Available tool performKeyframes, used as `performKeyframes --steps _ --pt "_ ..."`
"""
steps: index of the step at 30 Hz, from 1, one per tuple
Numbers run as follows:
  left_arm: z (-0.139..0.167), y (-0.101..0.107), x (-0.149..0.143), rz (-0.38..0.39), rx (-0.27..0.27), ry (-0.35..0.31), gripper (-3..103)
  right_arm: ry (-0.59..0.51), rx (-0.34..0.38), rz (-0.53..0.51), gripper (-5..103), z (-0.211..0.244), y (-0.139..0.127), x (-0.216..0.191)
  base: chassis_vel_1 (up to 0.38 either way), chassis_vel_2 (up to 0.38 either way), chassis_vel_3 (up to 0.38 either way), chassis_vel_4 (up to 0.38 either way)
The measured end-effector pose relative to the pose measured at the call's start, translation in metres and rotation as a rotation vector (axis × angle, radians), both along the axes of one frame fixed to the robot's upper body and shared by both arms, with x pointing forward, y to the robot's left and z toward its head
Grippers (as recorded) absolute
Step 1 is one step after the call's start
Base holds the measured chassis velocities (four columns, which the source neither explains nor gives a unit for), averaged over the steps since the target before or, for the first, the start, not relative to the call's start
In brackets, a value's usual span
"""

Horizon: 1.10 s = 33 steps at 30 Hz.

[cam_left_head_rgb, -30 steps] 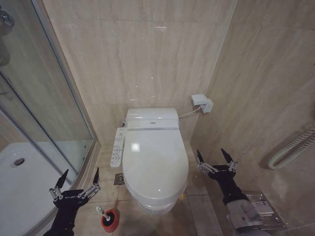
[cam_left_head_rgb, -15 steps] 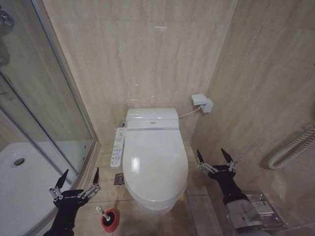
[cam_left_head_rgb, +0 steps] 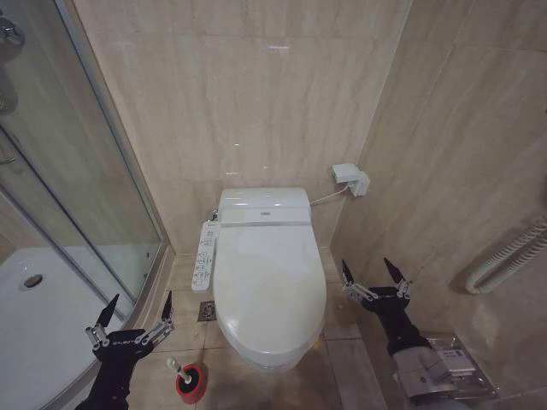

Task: Open the toilet lid, clean the toilet bowl with a toilet brush, close the toilet lid, and flush.

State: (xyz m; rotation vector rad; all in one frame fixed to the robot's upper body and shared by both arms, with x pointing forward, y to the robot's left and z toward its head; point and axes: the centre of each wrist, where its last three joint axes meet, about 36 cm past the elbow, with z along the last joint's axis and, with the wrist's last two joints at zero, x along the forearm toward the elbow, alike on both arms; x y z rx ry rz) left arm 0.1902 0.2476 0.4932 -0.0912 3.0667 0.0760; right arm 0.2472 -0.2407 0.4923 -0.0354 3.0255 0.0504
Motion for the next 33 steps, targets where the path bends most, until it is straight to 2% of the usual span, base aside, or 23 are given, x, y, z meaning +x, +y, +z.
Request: performKeyframes --steps 20,23,30,33 --pt "0.000 0.001 0.001 0.001 0.000 0.000 100 0.000 0.000 0.000 100 0.000 0.000 0.000 0.000 0.000 0.000 0.000" --pt "0.004 0.005 0.007 0.011 -0.002 0.007 100 0.000 0.000 0.000 100 0.000 0.000 0.000 0.000 0.000 0.000 0.000" --pt "0.028 0.031 0.038 0.052 -0.033 0.049 100 0.000 0.000 0.000 100 0.000 0.000 0.000 0.000 0.000 0.000 0.000" --pt "0.033 0.040 0.046 0.065 -0.037 0.036 100 0.000 0.000 0.000 100 0.000 0.000 0.000 0.000 0.000 0.000 0.000"
